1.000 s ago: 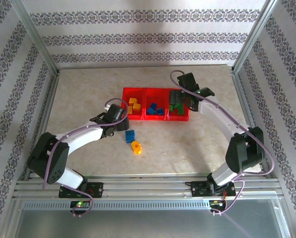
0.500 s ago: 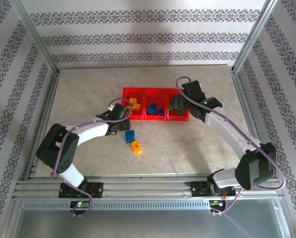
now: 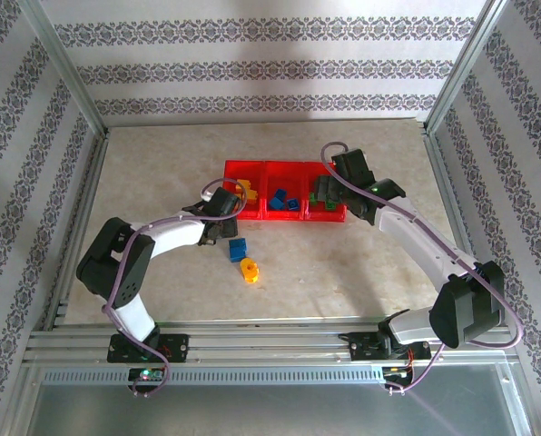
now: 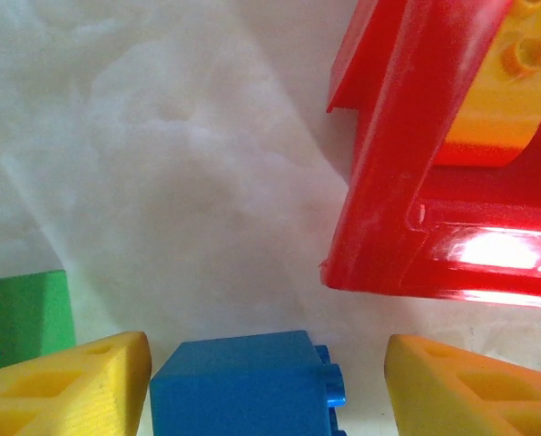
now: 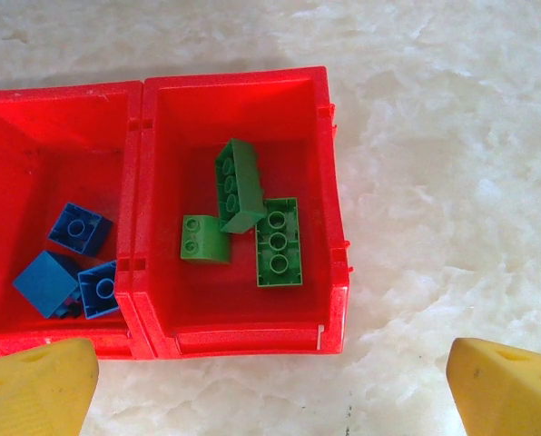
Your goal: Sort the legos into containers by color
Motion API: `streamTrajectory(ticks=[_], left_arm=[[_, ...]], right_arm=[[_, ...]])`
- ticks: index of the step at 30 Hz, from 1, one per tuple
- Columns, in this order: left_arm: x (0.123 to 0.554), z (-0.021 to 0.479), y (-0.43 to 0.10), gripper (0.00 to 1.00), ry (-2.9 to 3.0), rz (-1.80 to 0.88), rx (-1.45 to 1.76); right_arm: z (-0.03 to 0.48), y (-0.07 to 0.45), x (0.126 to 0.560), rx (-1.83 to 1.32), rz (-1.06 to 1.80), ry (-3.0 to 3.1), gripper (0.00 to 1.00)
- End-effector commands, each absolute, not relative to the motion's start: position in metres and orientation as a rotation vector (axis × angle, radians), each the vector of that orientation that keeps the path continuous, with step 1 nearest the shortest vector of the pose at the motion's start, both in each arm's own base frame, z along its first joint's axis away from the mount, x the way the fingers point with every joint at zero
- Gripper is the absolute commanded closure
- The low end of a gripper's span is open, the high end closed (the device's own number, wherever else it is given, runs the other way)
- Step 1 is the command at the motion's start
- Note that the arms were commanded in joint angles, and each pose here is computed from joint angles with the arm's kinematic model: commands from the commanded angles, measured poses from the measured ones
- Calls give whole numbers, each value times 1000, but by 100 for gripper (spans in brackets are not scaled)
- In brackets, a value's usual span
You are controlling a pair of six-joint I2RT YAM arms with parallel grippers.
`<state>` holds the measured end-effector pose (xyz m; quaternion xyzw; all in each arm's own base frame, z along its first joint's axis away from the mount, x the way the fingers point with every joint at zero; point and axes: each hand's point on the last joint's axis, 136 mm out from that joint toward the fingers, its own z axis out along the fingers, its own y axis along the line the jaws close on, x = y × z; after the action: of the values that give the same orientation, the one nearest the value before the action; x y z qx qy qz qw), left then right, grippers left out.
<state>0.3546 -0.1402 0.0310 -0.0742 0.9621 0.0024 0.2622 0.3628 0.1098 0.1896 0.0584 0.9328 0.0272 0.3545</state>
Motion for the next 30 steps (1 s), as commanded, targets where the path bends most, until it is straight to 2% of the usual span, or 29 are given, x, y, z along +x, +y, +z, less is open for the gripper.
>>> streamTrajectory(ticks=[1, 16, 22, 30], left_arm=[[356, 24, -136, 32, 2618, 45, -213], [354, 20, -136, 51, 2627, 29, -211], [349, 33, -135, 55, 2609, 0, -204], [347, 68, -146, 55, 2552, -86, -153]], right_arm=[[194, 114, 360, 146, 102, 2393, 2], [188, 109, 355, 193, 118, 2393, 6], [191, 105, 352, 219, 139, 2373, 6], [191, 102, 349, 247, 149, 2366, 6]])
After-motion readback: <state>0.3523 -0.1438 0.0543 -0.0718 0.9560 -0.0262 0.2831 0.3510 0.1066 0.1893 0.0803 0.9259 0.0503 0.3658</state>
